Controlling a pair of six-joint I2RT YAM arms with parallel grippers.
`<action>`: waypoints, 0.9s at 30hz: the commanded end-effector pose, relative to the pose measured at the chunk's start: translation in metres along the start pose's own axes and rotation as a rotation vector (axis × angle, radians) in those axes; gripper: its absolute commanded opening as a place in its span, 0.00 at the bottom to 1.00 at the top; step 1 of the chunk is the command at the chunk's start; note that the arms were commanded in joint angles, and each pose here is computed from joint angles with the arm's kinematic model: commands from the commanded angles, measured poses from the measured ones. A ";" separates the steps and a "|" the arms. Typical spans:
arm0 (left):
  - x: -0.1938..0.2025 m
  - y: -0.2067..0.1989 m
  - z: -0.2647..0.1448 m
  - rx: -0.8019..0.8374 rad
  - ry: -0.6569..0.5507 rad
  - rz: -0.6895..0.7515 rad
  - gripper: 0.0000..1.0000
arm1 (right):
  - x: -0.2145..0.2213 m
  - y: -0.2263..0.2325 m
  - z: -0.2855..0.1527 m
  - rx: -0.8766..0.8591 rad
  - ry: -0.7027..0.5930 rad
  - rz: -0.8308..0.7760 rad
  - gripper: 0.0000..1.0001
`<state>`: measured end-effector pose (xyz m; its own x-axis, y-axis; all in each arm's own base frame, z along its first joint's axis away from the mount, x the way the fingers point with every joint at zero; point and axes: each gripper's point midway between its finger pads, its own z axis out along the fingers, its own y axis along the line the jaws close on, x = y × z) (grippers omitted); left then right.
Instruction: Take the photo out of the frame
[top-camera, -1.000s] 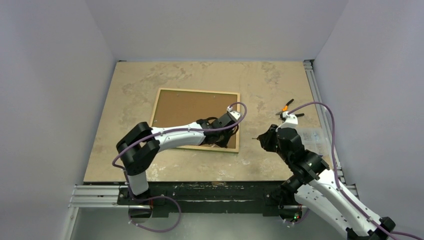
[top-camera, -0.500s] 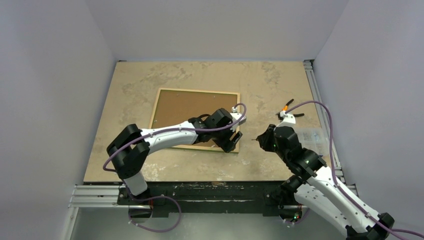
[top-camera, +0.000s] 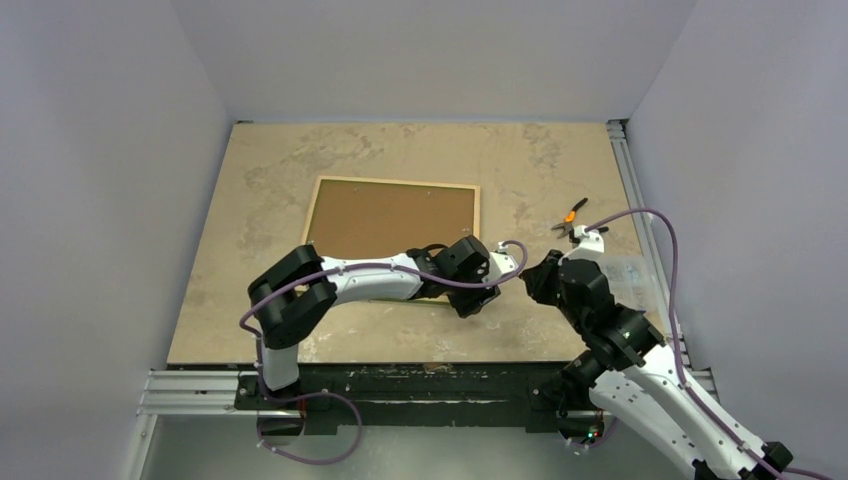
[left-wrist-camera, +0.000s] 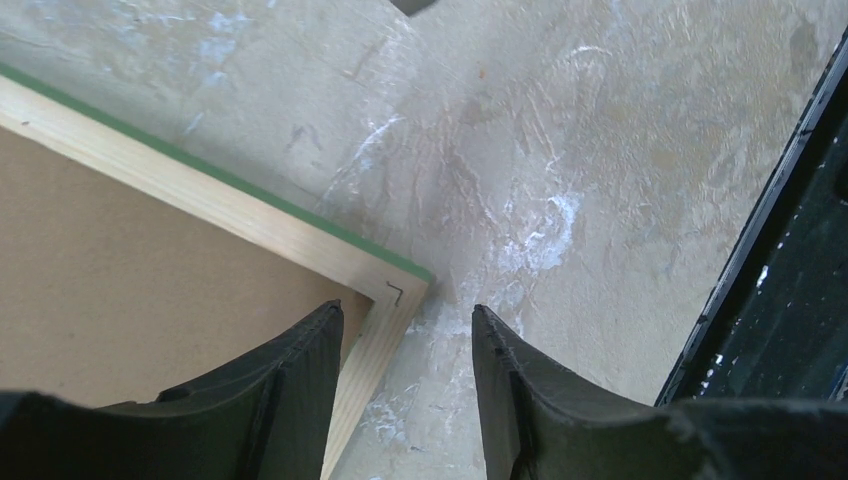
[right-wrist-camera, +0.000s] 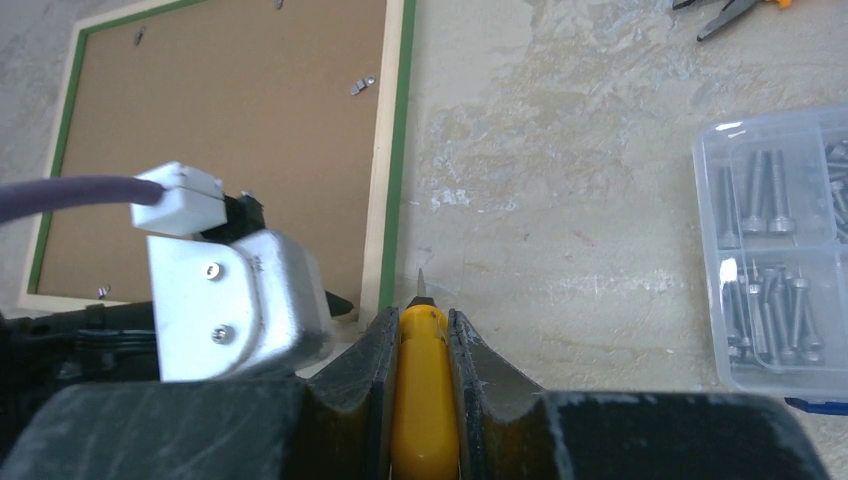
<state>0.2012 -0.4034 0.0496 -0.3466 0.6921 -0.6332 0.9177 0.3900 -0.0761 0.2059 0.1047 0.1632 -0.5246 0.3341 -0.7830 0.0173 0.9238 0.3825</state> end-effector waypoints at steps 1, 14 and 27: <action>-0.016 0.005 0.007 -0.018 -0.050 0.051 0.47 | -0.012 0.001 -0.006 0.002 -0.051 0.045 0.00; 0.016 0.027 0.023 -0.279 0.045 -0.008 0.22 | -0.013 0.000 -0.007 0.004 -0.059 0.061 0.00; -0.039 0.076 0.018 -0.307 -0.055 -0.378 0.00 | -0.035 -0.046 -0.033 0.208 -0.199 0.219 0.00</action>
<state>0.2486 -0.4171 0.0405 -0.4779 0.5983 -0.6432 0.7627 0.6459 0.0341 0.1960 0.0690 0.1665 -0.4380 0.4536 -0.7762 0.1911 0.8906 0.4127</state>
